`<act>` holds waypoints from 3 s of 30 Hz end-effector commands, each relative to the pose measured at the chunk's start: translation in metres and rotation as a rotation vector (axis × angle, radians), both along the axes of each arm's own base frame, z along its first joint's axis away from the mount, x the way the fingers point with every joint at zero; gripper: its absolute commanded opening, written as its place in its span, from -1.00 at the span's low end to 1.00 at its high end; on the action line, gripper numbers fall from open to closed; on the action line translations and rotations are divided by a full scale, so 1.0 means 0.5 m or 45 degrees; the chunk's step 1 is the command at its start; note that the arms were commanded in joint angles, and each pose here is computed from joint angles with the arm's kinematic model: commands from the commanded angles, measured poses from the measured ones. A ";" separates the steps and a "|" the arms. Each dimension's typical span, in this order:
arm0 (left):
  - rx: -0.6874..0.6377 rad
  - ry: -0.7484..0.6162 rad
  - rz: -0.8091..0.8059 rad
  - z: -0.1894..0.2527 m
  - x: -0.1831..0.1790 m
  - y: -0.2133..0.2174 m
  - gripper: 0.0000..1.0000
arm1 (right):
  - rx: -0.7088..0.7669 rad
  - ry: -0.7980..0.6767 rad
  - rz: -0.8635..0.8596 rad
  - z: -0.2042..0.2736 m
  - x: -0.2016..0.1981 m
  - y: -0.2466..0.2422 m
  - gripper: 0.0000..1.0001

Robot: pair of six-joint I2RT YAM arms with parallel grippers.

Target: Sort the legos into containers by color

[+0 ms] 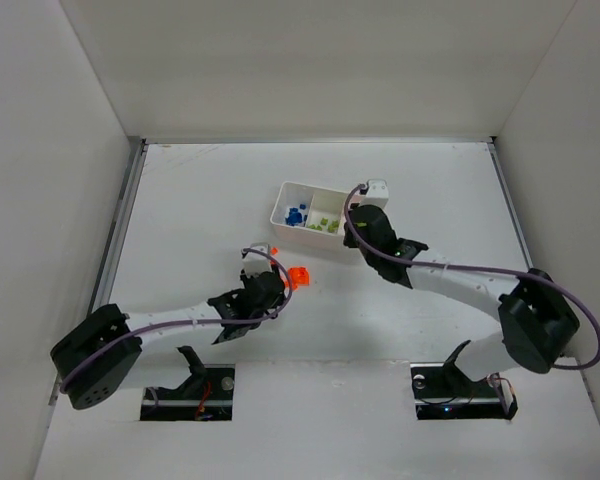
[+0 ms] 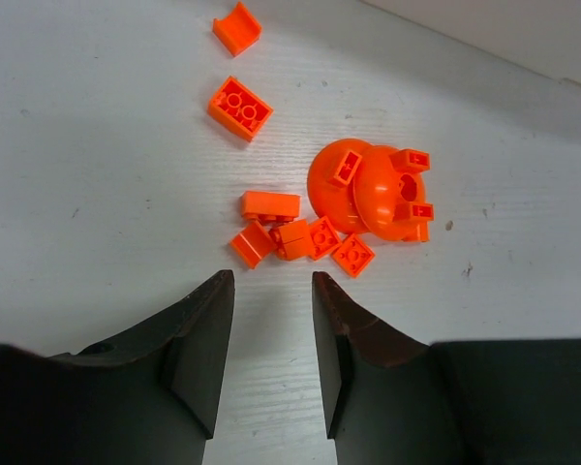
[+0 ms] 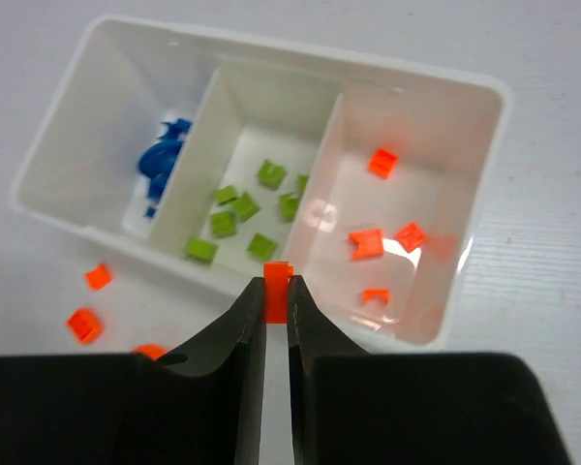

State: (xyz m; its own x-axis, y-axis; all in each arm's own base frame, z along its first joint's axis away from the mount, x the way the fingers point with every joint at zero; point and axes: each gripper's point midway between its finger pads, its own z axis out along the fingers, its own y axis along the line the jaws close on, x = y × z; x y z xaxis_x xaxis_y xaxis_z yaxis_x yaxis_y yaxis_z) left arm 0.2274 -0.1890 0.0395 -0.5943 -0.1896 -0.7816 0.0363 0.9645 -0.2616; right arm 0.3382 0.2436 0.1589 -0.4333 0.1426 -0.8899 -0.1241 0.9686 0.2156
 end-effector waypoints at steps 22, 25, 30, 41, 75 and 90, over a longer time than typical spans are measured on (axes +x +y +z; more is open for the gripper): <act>0.057 -0.044 0.051 -0.004 0.030 -0.024 -0.47 | 0.016 -0.078 0.099 0.004 -0.031 0.052 -0.06; 0.072 -0.039 0.072 -0.013 0.033 -0.012 -0.47 | 0.007 -0.035 0.170 -0.034 -0.077 0.079 -0.08; 0.112 -0.033 0.086 -0.022 0.045 -0.001 -0.49 | 0.052 0.078 0.225 -0.102 -0.134 0.110 -0.06; 0.157 -0.028 0.079 -0.033 0.051 0.008 -0.61 | 0.050 0.199 0.327 -0.180 -0.170 0.172 0.14; -0.166 -0.182 0.033 0.168 0.049 0.011 -0.79 | 0.035 0.244 0.379 -0.225 -0.112 0.247 -0.16; -0.235 -0.322 -0.084 0.277 0.128 -0.100 -0.79 | 0.149 0.167 0.299 -0.141 -0.157 0.158 -0.27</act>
State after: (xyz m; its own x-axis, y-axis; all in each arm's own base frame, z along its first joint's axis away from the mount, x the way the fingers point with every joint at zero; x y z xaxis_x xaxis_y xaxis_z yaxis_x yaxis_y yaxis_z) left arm 0.2744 -0.2164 0.1383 -0.4688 -0.2694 -0.8412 0.1151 0.9256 -0.3606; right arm 0.2618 0.3302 0.0743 -0.6011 0.0639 -0.7966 -0.3270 0.8899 0.3181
